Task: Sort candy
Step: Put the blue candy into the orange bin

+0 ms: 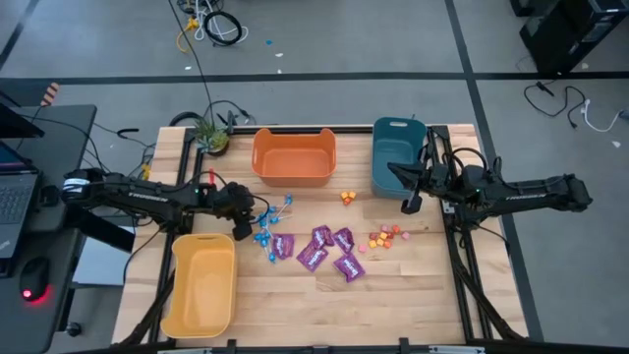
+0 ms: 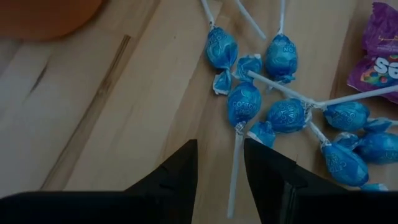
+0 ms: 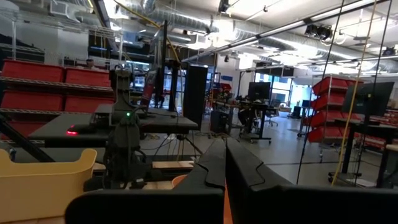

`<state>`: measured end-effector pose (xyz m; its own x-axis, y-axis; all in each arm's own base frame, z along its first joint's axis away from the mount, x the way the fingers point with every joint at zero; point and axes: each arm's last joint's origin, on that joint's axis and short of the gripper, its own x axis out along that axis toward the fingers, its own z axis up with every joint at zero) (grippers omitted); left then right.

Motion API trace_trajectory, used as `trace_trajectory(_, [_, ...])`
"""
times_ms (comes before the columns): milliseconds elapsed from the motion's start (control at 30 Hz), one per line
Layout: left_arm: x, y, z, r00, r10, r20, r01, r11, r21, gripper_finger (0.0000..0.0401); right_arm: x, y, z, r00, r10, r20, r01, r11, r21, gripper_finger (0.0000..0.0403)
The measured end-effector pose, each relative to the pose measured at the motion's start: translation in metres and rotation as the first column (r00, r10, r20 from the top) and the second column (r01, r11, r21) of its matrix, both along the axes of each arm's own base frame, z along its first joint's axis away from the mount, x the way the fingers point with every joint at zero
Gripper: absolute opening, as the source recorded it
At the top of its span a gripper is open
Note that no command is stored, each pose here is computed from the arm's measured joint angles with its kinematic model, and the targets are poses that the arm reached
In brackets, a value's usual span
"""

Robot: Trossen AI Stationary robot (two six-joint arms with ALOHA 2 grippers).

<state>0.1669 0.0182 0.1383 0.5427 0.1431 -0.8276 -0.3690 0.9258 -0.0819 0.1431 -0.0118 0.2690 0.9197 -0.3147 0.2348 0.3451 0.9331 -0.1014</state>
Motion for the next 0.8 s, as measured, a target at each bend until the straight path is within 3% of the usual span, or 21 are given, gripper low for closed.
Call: trace_trajectory(800, [-0.0006, -0.0004, -0.0016, 1.000, -0.012, -0.019, 0.012, 1.000, -0.002, 0.0135, 0.0004, 0.0000, -0.0017, 1.000, 0.000, -0.019, 0.000, 1.000, 0.000, 0.0000])
